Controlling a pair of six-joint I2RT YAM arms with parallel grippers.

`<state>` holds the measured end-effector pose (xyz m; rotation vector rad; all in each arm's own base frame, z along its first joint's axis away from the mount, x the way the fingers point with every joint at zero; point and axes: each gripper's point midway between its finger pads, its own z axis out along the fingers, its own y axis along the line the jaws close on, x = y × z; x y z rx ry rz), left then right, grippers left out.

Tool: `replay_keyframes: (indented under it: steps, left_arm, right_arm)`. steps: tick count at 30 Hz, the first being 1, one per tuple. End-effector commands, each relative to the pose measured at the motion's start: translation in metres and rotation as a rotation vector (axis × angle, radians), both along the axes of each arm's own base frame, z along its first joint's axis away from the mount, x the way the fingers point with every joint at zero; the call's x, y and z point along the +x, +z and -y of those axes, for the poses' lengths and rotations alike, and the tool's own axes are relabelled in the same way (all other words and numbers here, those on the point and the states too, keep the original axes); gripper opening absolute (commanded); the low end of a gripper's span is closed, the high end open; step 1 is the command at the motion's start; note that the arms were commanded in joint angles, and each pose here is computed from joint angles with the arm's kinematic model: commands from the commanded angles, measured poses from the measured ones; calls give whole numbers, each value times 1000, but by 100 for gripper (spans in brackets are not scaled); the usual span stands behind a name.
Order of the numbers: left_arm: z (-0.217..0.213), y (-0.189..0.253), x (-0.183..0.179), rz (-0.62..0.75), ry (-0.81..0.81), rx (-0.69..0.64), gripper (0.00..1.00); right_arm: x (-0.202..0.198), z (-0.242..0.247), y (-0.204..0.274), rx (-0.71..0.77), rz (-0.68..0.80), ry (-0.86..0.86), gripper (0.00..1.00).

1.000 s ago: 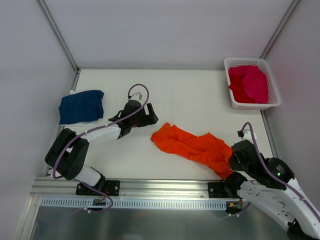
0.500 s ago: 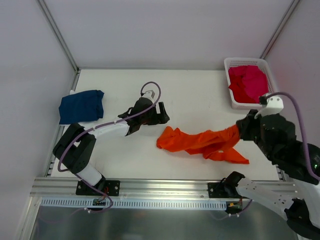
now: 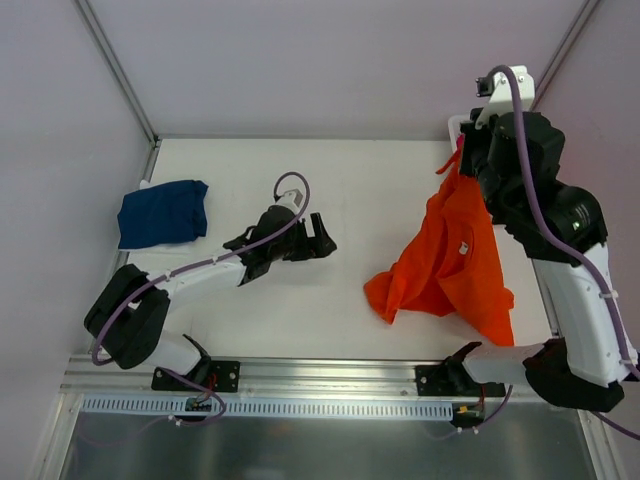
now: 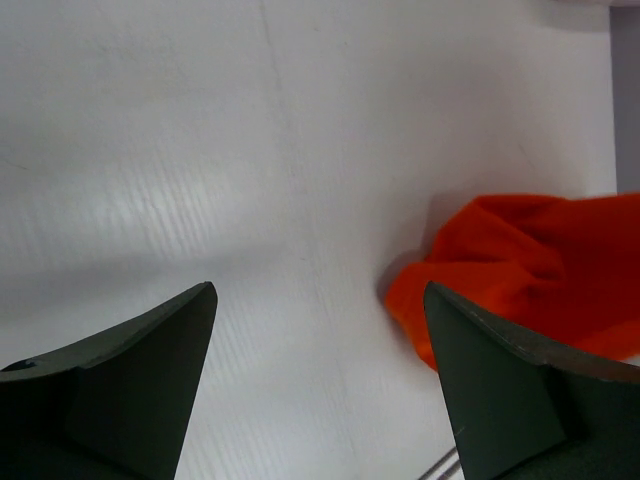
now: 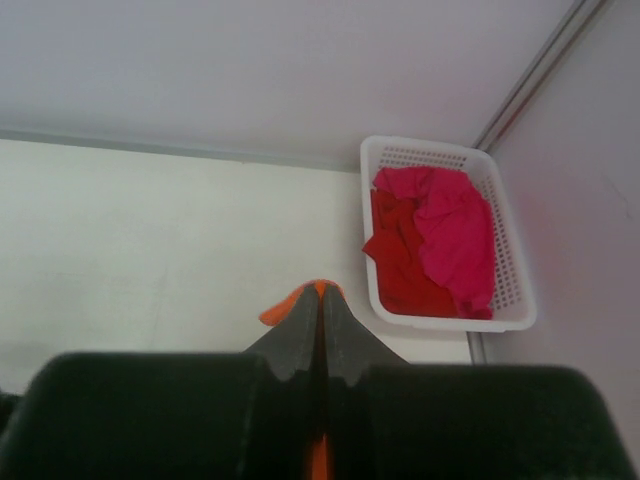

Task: Fold and stack the t-shirts
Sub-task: Flatten the tshirt out

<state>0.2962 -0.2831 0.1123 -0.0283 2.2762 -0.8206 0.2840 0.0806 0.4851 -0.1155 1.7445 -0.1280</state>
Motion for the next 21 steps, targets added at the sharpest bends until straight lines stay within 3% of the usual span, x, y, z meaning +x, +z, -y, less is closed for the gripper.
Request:
replay_keyframes:
  steps: [1,8,13,21]
  left_arm:
    - [37,25,-45,-9,-116,-123,85]
    - [95,62,-109,16,-319,-202,86]
    - [105,64,-117,17,-336,-210,86]
    - [143,37,-102,132,-305,-169,86]
  right_arm:
    - [19,6,30,-14,89,-12,0]
    - [72,24,50,2,151,-79,1]
    - [81,34,104,-14,276,-107,0]
    - [95,26,53,-21,155,-88,1]
